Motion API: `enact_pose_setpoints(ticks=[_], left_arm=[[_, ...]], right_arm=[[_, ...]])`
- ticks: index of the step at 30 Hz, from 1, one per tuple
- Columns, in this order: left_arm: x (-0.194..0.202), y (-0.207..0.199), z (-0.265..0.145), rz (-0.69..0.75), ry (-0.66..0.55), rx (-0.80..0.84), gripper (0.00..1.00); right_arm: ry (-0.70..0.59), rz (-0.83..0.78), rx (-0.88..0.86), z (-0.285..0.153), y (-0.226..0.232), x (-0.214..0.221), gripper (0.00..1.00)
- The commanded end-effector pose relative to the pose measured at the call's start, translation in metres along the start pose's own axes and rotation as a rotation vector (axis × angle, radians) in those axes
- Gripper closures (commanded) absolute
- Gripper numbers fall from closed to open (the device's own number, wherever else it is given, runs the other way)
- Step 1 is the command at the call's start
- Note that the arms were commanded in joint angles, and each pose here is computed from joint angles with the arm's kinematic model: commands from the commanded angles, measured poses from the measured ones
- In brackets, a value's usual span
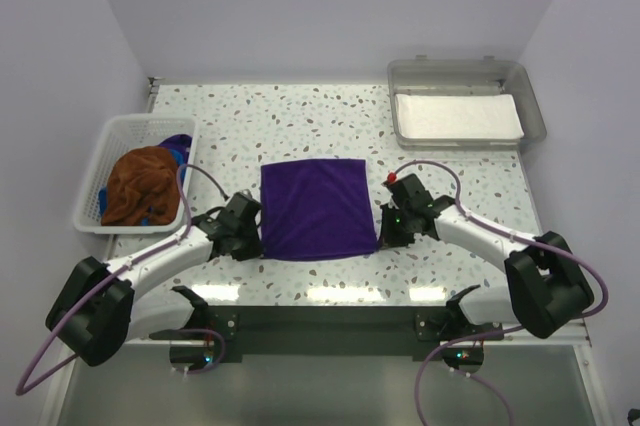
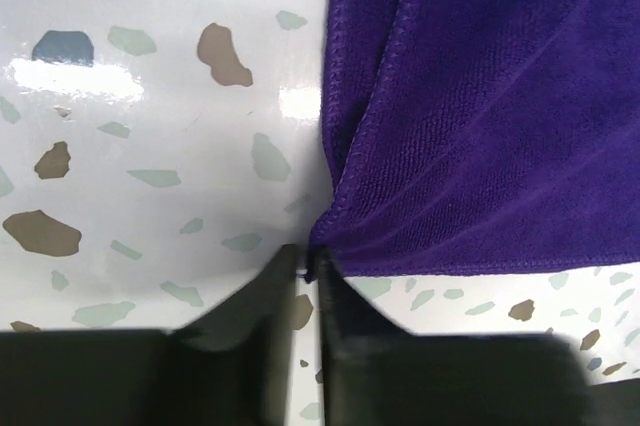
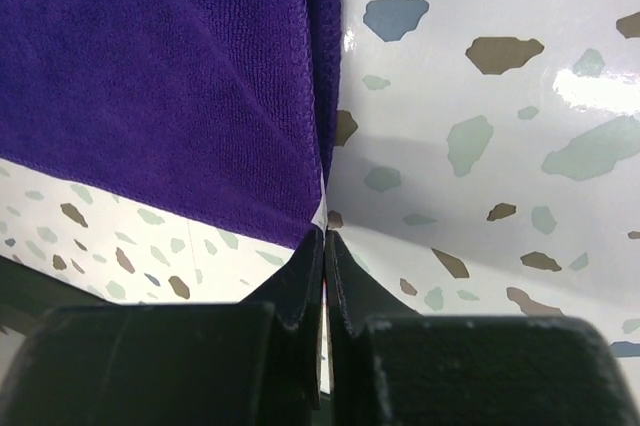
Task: Fold and stack the towels
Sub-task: Fold the towel
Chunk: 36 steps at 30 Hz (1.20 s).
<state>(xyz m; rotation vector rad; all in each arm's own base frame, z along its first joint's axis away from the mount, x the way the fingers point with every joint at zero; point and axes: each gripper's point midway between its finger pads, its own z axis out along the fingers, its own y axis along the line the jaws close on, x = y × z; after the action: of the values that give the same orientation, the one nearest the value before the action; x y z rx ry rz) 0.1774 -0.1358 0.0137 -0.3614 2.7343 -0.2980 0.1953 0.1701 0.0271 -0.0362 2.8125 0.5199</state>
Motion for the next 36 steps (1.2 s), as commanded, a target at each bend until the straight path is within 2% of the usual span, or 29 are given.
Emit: enact_pose_setpoints(ticks=[1, 2, 3, 4, 7, 9, 13, 19, 20, 21, 24, 27, 32, 36], left_arm=[[-0.004, 0.005, -0.004, 0.010, -0.012, -0.025, 0.74], [-0.006, 0.002, -0.006, 0.013, -0.017, -0.015, 0.70], [-0.011, -0.004, -0.013, 0.013, -0.029, 0.005, 0.64], [-0.015, -0.007, -0.018, 0.012, -0.039, 0.016, 0.51], [-0.037, -0.019, -0.038, 0.017, -0.105, 0.035, 0.36], [-0.057, -0.025, -0.050, 0.024, -0.156, 0.041, 0.33], [-0.096, -0.032, -0.056, 0.029, -0.230, 0.059, 0.38], [-0.164, -0.047, -0.031, 0.060, -0.298, 0.088, 0.49], [-0.166, -0.046, -0.015, 0.072, -0.270, 0.066, 0.49], [-0.183, -0.055, -0.015, 0.096, -0.300, 0.084, 0.50], [-0.204, -0.061, 0.005, 0.110, -0.293, 0.064, 0.51], [-0.215, -0.063, 0.025, 0.108, -0.277, 0.052, 0.57], [-0.218, -0.062, 0.056, 0.112, -0.226, 0.023, 0.60], [-0.223, -0.068, 0.067, 0.114, -0.217, 0.035, 0.65]], right_arm=[[0.022, -0.030, -0.009, -0.001, -0.001, 0.006, 0.93], [0.010, -0.043, -0.021, -0.005, 0.003, 0.001, 0.81], [0.008, -0.051, -0.017, -0.009, 0.004, 0.000, 0.73], [-0.032, -0.071, -0.033, -0.019, 0.012, -0.014, 0.62], [-0.085, -0.128, -0.023, -0.040, 0.023, -0.040, 0.56], [-0.116, -0.164, 0.013, -0.049, 0.022, -0.054, 0.56], [-0.222, -0.208, -0.009, -0.060, 0.041, -0.098, 0.58], [-0.311, -0.215, -0.052, -0.033, 0.061, -0.148, 0.66], [-0.317, -0.216, -0.054, -0.030, 0.063, -0.153, 0.66], [-0.312, -0.213, -0.047, -0.018, 0.061, -0.158, 0.66], [-0.297, -0.205, -0.047, 0.001, 0.059, -0.166, 0.66], [-0.286, -0.199, -0.056, 0.015, 0.059, -0.168, 0.67], [-0.262, -0.188, -0.052, 0.032, 0.053, -0.163, 0.67], [-0.246, -0.186, -0.050, 0.039, 0.049, -0.158, 0.67]])
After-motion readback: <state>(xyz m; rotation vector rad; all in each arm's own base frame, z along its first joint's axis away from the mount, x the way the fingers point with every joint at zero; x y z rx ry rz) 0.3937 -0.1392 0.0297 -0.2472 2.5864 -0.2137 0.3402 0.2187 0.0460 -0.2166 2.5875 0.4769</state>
